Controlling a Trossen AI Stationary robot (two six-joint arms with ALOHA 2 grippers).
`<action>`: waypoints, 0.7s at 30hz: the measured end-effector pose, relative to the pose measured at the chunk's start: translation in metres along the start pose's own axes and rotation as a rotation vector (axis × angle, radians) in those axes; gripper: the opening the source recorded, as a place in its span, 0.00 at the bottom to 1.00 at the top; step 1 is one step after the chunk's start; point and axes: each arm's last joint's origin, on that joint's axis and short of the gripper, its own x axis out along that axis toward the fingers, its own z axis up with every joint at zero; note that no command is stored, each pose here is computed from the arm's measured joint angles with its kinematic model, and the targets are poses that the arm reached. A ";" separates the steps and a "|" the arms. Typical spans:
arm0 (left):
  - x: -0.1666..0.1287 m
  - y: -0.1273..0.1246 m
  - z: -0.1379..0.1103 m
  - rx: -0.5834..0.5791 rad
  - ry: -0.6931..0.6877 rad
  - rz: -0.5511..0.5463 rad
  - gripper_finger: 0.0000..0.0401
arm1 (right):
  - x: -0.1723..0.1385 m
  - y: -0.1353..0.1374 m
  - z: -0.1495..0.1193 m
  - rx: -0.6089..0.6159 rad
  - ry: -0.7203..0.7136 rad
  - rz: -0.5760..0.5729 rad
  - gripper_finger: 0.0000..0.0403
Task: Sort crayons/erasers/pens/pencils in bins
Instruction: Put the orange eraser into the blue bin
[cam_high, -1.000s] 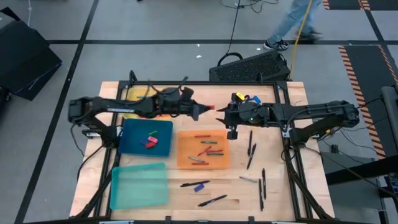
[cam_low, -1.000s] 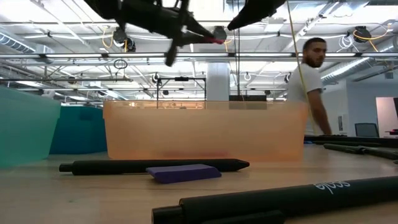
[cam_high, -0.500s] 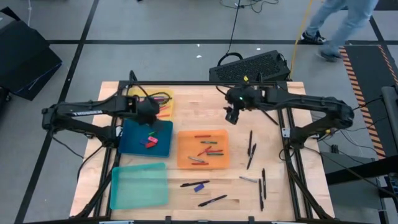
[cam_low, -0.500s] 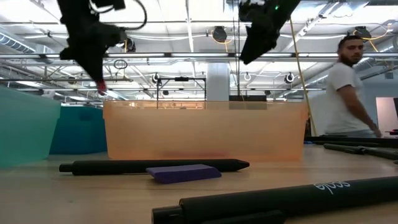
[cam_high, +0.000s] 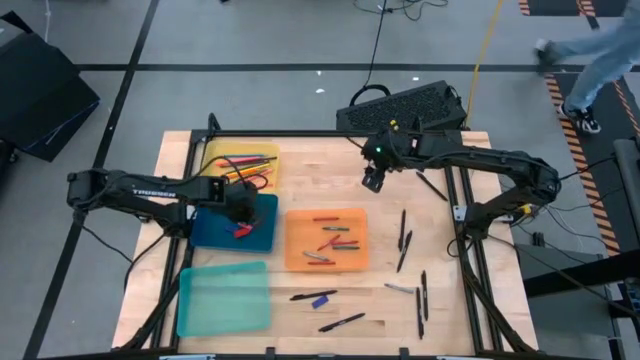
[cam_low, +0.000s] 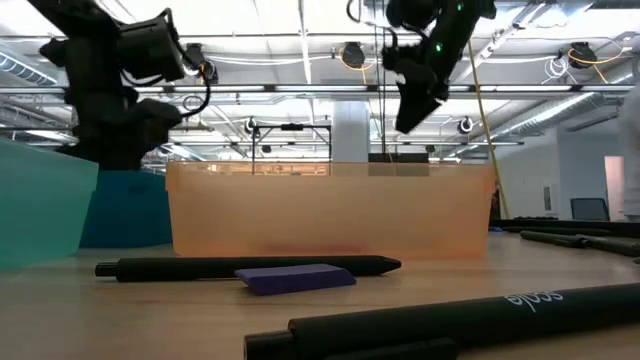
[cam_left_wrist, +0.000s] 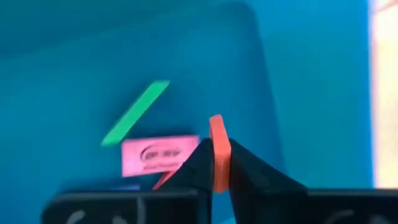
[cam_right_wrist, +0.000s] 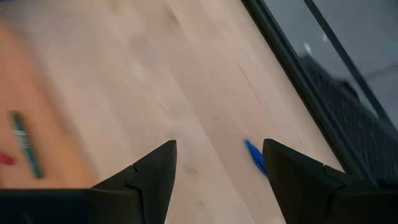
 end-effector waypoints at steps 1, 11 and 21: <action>0.002 0.002 -0.002 -0.007 0.012 0.010 0.09 | 0.004 -0.006 -0.003 0.019 0.020 -0.012 0.58; 0.008 0.005 -0.014 -0.008 0.078 0.022 0.24 | 0.055 -0.080 -0.045 0.369 0.321 -0.170 0.58; -0.018 -0.002 -0.012 0.023 0.039 -0.073 0.59 | 0.097 -0.138 -0.082 0.558 0.557 -0.130 0.57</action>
